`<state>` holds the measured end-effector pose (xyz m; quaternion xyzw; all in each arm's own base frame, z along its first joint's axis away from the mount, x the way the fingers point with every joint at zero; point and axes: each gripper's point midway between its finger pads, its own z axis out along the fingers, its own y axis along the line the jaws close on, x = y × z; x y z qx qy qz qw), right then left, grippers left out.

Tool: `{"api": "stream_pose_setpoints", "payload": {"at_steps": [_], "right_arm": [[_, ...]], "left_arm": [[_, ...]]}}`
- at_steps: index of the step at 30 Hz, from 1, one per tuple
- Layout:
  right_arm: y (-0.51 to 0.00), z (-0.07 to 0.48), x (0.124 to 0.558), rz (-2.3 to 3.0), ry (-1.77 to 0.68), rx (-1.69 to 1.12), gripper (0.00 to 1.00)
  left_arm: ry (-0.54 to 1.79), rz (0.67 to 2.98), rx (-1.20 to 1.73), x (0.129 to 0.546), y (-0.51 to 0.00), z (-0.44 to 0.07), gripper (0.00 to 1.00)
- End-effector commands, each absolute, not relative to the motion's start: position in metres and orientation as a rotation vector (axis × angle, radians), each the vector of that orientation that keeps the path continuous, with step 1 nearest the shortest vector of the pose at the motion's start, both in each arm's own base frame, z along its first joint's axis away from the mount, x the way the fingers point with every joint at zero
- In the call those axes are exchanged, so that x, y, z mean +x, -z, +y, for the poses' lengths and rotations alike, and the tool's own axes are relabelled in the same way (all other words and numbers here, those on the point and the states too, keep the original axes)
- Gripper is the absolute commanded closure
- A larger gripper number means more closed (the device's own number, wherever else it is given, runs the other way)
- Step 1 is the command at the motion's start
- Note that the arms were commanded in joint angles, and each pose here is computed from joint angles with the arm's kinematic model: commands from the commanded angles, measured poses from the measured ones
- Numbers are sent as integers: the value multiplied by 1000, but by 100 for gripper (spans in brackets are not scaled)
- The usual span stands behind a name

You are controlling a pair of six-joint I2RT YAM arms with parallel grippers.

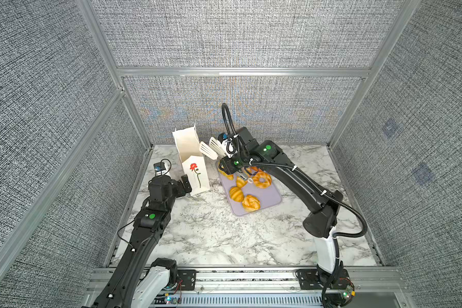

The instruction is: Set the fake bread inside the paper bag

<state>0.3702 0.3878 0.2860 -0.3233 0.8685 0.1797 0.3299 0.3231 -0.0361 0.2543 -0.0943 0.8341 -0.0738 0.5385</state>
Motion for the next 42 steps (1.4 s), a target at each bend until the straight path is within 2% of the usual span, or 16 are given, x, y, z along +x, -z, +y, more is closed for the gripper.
{"api": "stream_pose_setpoints", "payload": {"at_steps": [1,9,14,21,27,30,37,42], "right_arm": [[-294,378,375,2245,-451,-803,50],[-284,331,373,2289,-389,-725,50],[-274,304,370,2317,-360,-674,50],[-259,272,366,2368,-303,-636,50],[-253,260,364,2385,-297,-615,50],[-245,248,363,2411,-281,-594,50],[-233,229,359,2451,-256,-550,50],[-225,215,353,2472,-230,-525,50]], "left_arm": [[197,1959,-145,330,-276,-44,1],[163,2002,-106,354,-306,-47,1],[153,2109,-141,381,-302,-44,7],[166,2219,-221,403,-287,-38,27],[172,2237,-237,410,-285,-38,36],[168,2268,-242,416,-280,-39,48],[182,2316,-247,422,-268,-43,65],[201,2306,-255,426,-270,-45,74]]}}
